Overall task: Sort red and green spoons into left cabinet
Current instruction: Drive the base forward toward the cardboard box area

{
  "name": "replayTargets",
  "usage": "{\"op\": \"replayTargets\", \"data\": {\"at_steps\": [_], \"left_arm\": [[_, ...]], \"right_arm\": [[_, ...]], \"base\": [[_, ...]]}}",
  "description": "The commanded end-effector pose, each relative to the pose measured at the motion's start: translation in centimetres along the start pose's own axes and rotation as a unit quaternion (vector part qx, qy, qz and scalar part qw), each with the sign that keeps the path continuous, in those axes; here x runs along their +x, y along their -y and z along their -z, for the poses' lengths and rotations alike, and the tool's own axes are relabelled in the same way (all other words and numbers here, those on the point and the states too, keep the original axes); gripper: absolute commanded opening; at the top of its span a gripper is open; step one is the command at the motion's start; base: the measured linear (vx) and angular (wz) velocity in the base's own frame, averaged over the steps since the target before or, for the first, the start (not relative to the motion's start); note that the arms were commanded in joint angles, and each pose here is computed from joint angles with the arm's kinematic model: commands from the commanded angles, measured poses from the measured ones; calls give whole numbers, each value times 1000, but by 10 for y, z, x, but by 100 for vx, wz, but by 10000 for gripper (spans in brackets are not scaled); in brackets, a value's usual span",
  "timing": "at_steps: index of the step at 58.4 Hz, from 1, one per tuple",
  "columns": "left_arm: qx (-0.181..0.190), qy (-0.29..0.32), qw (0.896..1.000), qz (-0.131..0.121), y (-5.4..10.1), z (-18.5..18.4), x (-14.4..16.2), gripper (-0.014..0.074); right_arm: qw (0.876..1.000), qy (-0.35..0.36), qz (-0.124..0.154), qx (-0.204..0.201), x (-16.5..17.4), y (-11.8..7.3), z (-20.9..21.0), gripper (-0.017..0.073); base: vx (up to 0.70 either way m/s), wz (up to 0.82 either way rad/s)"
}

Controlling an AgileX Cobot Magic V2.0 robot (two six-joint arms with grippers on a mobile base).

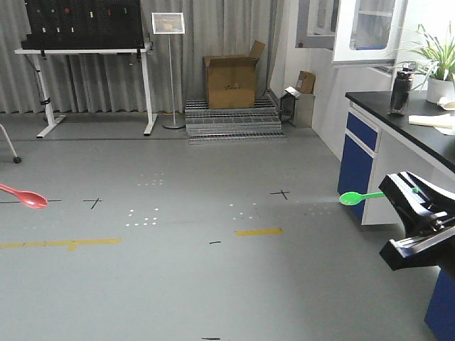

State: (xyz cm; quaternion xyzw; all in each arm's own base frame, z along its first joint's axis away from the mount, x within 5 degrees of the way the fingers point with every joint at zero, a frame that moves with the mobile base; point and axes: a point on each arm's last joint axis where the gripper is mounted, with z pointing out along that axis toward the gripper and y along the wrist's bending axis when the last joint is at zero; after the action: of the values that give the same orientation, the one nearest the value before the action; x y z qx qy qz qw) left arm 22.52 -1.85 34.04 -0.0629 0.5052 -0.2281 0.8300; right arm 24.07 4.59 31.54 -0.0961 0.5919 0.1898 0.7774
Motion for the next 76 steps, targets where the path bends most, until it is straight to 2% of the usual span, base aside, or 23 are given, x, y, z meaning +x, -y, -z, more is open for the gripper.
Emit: {"op": "replayTargets", "data": {"at_steps": [1,76], "left_arm": [[23,50,998,1,8,-3,-16,56],[23,50,998,1,8,-3,-16,56]], "right_arm": [[998,56,1,-12,-19,-3,-1,80],[998,55,1,-11,-19,-3,-1,80]], "base": [[38,-10],[42,-1]]}}
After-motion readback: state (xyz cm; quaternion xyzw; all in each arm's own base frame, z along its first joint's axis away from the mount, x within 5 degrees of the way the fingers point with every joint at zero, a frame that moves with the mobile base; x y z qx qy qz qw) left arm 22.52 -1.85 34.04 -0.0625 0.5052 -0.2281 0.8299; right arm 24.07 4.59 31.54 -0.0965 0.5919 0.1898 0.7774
